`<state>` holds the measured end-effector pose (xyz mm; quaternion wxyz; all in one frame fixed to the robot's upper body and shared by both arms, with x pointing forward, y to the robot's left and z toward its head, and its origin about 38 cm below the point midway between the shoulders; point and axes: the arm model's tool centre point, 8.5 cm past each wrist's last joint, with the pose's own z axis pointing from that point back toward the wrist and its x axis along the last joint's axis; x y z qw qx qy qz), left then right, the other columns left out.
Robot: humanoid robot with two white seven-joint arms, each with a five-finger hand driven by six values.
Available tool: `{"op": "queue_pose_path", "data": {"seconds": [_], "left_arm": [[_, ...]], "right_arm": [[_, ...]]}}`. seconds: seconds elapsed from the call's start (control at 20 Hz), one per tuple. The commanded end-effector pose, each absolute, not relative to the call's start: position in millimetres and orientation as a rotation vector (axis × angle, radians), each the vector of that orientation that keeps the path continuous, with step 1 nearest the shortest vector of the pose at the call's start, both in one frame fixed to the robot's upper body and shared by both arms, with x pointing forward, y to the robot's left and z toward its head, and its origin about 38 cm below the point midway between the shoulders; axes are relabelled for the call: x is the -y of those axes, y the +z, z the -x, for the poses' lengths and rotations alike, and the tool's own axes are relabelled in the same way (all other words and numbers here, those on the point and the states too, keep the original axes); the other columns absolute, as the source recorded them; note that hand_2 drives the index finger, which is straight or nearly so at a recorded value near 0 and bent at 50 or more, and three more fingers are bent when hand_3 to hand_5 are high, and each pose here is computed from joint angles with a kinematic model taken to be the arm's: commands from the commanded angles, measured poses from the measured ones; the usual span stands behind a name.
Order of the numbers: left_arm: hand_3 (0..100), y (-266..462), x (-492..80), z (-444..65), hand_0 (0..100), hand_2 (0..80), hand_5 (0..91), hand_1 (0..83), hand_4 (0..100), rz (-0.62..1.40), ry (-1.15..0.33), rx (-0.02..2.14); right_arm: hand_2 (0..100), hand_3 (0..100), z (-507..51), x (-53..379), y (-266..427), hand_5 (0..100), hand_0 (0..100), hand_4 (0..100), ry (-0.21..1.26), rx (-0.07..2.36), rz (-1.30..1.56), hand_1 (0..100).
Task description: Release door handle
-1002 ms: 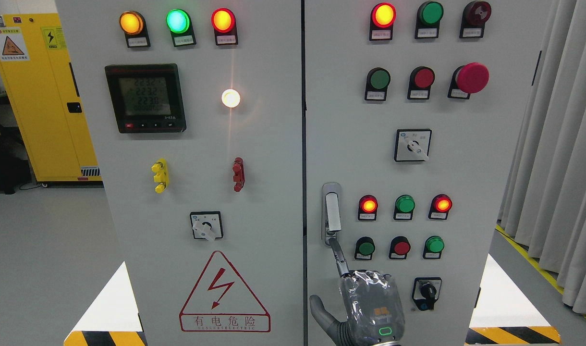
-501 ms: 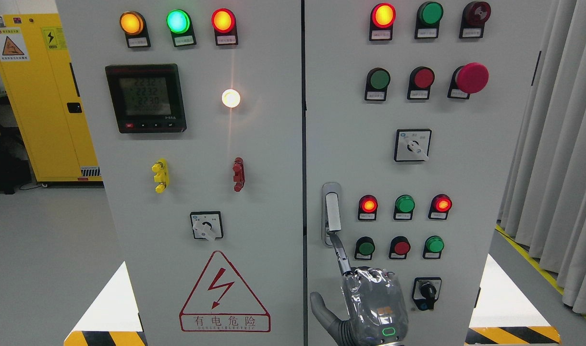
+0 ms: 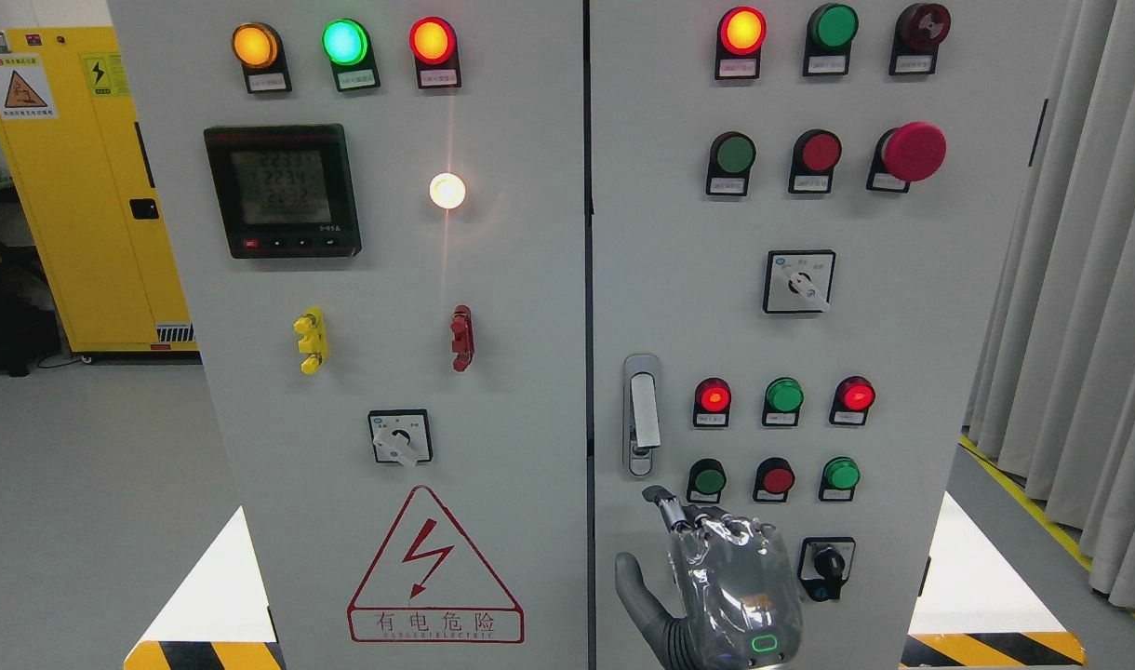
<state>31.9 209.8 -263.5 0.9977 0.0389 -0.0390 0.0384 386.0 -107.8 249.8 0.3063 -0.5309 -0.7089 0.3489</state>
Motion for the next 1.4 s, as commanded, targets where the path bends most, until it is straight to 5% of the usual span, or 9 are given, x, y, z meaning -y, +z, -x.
{"op": "queue_pose_path", "data": {"seconds": [0.0,0.15,0.3,0.6,1.35], "left_arm": [[0,-263.5,-209.5,-36.2,12,0.0,0.0,55.6,0,-0.076,0.078,0.090],[0,-263.5,-209.5,-36.2,12,0.0,0.0,55.6,0,-0.076,0.078,0.090],[0,-263.5,-209.5,-36.2,12,0.0,0.0,55.6,0,-0.076,0.078,0.090],[0,-263.5,-209.5,-36.2,12,0.0,0.0,55.6,0,-0.076,0.078,0.090],[0,-263.5,-209.5,-36.2,12,0.0,0.0,55.6,0,-0.076,0.078,0.090]], "right_arm": [[76,100,-376.8,111.4,266.6,100,66,100,0.872,1.914,1.424,41],[85,100,-379.7,112.2,266.6,100,64,100,0.898,1.887,1.408,36],[90,100,-382.6,111.0,274.9,100,45,100,0.892,1.900,1.412,28],[98,100,-391.0,111.6,286.3,100,29,100,0.897,1.894,1.419,16],[99,100,-406.0,108.7,305.8,100,23,100,0.891,1.901,1.452,20]]}}
